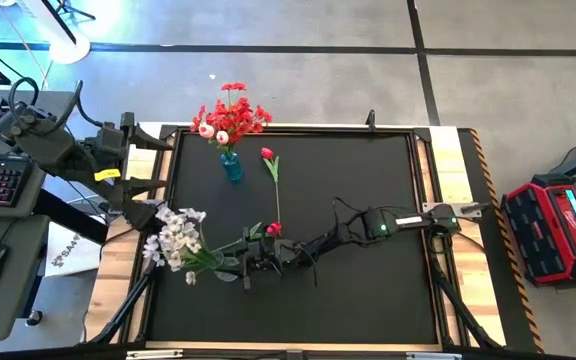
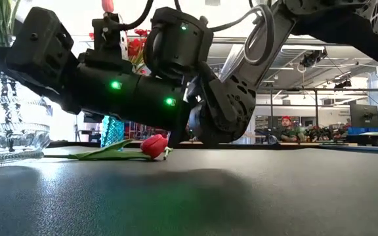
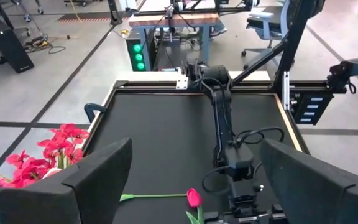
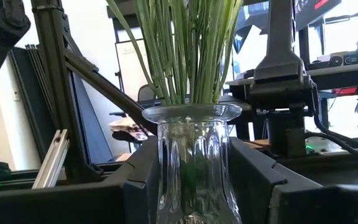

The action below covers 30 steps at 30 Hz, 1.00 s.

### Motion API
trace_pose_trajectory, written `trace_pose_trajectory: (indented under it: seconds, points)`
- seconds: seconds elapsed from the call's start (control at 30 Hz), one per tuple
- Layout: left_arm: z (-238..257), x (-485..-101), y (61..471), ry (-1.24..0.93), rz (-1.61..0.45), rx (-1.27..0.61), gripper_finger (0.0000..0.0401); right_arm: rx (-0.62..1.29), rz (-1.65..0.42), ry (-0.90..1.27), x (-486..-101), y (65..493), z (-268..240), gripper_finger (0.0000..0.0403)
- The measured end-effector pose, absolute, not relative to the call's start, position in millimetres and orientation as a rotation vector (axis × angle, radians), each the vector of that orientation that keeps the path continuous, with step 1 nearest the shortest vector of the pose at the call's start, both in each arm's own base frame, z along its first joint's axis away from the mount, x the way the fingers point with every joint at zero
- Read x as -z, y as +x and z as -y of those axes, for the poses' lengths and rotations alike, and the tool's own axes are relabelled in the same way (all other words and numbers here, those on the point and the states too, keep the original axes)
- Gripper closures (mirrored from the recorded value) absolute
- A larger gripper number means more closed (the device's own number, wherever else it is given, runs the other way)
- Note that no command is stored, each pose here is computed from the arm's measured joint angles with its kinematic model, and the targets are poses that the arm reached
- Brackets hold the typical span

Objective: Sort flowers into vase by color
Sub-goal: Adjust the transparent vase

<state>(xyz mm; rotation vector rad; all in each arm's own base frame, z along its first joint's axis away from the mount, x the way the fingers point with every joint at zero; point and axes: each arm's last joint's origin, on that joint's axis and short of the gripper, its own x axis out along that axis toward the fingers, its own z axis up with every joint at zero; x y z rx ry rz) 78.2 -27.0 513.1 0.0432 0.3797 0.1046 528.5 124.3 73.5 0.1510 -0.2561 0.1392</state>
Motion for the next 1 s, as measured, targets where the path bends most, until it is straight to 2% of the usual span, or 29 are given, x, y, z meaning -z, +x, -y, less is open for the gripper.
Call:
trace_pose_trajectory:
  seconds: [0.33,0.53,1.0]
  points:
    - [31,-512,84,0.047,-0.399,-0.085,0.0062,-0.179,0.192,0.185,-71,525,-145,0.0277]
    - [34,-511,89,0.052,-0.416,-0.071,0.0062,-0.139,0.174,0.191,-69,525,-145,0.0276]
    - [50,-504,112,0.118,-0.488,-0.011,0.0062,-0.104,0.167,0.134,-66,524,-150,0.021]
